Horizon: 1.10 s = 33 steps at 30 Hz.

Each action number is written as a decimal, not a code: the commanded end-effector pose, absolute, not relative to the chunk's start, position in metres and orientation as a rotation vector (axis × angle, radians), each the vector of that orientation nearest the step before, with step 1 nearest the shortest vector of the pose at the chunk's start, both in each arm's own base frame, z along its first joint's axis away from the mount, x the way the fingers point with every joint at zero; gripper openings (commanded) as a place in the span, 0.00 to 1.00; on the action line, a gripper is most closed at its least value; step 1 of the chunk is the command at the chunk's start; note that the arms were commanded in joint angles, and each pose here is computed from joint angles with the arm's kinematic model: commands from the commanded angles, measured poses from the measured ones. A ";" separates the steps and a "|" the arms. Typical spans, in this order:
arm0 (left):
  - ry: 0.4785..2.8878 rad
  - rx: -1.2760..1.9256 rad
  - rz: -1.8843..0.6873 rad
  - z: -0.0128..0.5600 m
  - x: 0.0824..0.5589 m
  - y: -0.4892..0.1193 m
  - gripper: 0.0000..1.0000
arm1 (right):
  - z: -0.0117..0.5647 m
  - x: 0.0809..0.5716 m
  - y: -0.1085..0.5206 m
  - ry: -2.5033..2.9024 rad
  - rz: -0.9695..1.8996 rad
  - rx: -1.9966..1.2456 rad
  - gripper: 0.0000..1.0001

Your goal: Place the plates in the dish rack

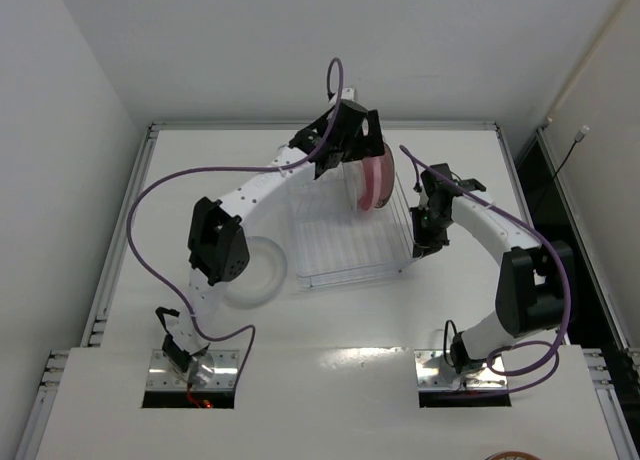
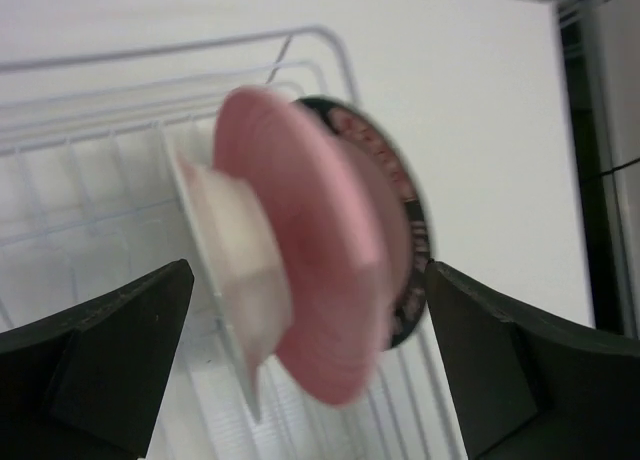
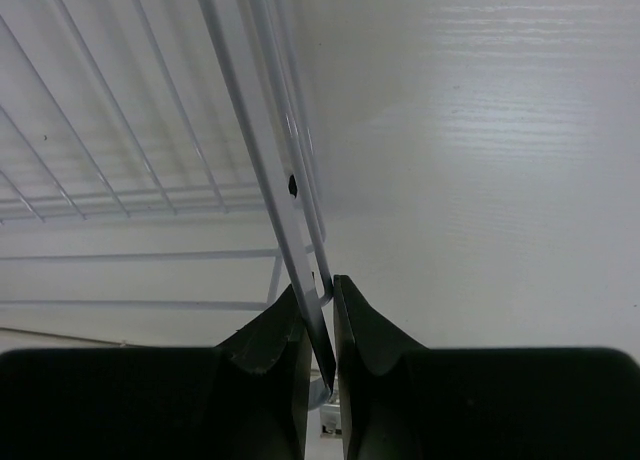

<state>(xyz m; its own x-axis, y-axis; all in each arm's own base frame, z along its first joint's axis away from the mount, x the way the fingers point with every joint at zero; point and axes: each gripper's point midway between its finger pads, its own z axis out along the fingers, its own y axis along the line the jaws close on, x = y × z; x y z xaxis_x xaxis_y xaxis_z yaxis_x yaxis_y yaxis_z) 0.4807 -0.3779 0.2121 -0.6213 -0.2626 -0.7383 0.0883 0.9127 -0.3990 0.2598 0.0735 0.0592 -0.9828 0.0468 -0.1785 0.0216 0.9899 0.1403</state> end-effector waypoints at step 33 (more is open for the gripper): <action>2.582 -0.413 0.072 0.134 0.258 -0.146 1.00 | 0.041 0.271 0.088 2.991 0.298 0.058 0.09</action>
